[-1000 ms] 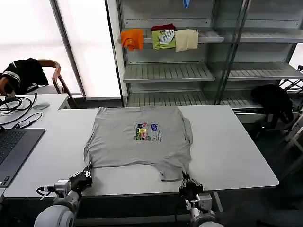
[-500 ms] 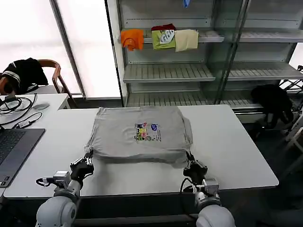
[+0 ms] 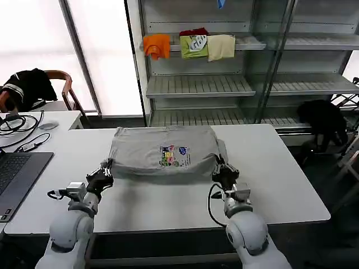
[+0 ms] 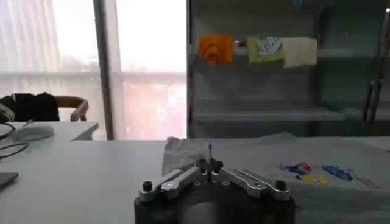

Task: Fold and organize the clothes.

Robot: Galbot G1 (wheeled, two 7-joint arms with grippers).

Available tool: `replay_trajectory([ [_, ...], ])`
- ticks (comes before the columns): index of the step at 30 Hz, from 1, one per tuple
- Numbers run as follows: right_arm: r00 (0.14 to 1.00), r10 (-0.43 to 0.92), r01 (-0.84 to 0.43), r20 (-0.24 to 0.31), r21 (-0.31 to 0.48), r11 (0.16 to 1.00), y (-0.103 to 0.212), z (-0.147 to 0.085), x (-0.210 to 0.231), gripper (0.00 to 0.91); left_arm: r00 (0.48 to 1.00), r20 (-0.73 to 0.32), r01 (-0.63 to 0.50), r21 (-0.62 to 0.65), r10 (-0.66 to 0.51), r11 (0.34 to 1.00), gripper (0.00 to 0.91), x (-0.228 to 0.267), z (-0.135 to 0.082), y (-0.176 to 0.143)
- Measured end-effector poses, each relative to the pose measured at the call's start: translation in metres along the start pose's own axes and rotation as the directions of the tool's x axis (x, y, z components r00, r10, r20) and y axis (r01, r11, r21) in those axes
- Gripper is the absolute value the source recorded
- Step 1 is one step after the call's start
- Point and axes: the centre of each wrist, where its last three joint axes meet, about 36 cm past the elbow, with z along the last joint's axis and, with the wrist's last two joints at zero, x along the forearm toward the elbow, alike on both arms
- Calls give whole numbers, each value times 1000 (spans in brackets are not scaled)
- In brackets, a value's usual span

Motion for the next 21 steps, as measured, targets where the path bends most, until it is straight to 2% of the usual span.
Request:
replay_trajectory([
  [12,999,4,-4,-32,-3,1000,5,1,-50,0,1000,-23,7,21,-7,1000,10,-46,-4,11],
  [21,996,5,-7,-93,-16,1000,11,7,-76,0,997,-76,10,20,-8,1000,10,-72,-3,13],
])
